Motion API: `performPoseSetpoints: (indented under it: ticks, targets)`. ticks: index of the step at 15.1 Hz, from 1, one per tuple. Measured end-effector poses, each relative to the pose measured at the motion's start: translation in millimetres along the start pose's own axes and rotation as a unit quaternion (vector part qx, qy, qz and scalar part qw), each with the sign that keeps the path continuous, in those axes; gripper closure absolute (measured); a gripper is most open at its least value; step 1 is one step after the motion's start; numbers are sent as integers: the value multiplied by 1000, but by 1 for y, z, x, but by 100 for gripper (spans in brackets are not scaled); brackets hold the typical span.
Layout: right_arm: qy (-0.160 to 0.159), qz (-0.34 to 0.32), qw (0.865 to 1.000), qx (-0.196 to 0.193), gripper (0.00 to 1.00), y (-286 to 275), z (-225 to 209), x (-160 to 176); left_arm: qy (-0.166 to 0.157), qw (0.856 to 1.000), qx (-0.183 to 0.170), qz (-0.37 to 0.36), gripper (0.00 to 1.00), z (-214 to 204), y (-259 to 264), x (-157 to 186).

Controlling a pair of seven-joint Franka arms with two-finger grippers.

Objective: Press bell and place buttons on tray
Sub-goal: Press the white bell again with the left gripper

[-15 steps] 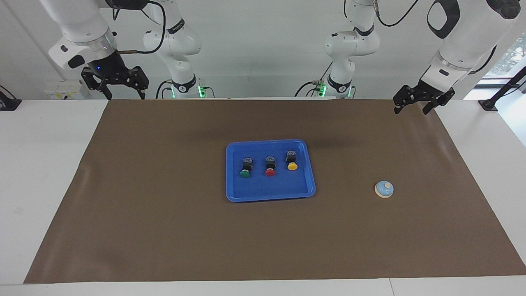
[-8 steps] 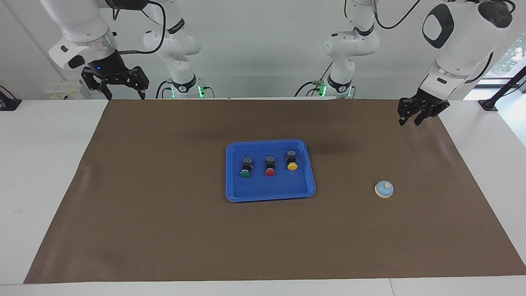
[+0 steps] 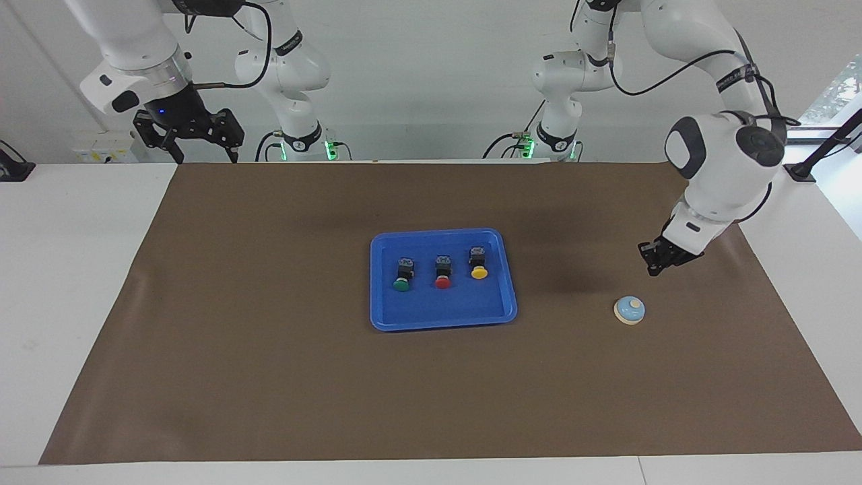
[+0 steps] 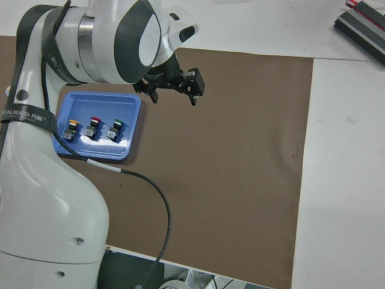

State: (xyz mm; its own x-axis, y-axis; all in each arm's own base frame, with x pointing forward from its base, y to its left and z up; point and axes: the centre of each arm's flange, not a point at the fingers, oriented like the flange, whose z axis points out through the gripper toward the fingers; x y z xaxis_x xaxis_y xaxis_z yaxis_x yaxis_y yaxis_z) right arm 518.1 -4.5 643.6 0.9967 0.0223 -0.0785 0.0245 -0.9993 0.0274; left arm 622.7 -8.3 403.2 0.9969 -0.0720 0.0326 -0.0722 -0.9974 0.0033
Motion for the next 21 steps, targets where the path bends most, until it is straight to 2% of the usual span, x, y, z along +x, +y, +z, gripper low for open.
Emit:
performPoseSetpoints:
  ticks: [3,21]
  targets:
    - [0,0,1000,0,0,0,0,0,5,1000,0,-1,99,22,-1,8]
    - [0,0,1000,0,0,0,0,0,5,1000,-1,-7,99,54,7,8]
